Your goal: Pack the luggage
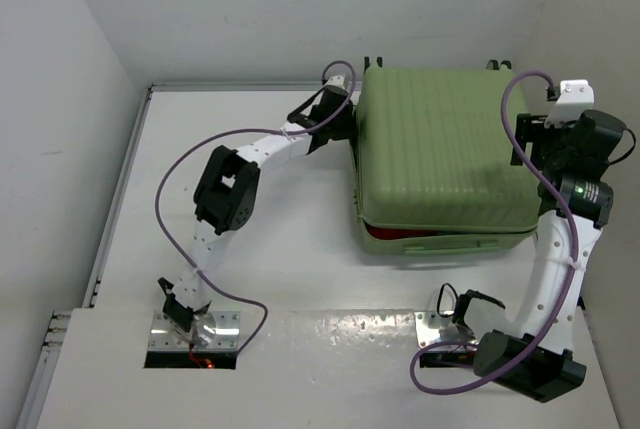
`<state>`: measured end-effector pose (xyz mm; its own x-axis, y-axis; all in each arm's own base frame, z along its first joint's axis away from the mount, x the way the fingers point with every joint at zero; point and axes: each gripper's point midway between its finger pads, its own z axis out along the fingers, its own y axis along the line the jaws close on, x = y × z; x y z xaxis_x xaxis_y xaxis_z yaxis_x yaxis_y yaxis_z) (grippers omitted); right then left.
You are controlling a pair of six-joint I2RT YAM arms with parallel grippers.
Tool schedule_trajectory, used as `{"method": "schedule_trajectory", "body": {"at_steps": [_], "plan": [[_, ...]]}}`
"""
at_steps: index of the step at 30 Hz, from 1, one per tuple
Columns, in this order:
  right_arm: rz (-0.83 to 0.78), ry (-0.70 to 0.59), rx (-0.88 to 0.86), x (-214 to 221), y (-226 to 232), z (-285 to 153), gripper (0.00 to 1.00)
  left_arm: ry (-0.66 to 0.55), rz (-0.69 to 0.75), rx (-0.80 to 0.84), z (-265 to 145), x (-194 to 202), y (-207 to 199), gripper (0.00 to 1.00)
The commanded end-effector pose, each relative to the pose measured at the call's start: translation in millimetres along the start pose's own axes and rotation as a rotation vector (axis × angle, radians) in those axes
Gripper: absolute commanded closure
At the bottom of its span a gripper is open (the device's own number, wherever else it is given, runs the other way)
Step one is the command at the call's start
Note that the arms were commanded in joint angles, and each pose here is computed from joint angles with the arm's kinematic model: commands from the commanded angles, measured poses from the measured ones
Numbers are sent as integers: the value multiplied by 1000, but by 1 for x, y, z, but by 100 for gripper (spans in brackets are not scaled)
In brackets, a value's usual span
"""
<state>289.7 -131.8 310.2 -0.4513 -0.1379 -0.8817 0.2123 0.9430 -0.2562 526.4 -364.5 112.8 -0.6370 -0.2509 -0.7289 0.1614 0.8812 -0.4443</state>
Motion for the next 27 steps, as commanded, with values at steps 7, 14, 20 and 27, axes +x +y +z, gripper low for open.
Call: {"method": "schedule_trajectory", "body": {"at_steps": [7, 14, 20, 27], "plan": [[31, -33, -173, 3, 34, -7, 19, -27, -105, -423, -31, -68, 218, 100], [64, -24, -331, 16, 63, -2, 18, -64, -106, -500, -84, -114, 312, 100], [34, -19, -395, 32, 66, 11, 24, -58, -127, -562, -119, -121, 369, 100], [-69, -75, -767, 82, 115, 20, 54, 110, 63, -340, -101, -119, 389, 100]]}}
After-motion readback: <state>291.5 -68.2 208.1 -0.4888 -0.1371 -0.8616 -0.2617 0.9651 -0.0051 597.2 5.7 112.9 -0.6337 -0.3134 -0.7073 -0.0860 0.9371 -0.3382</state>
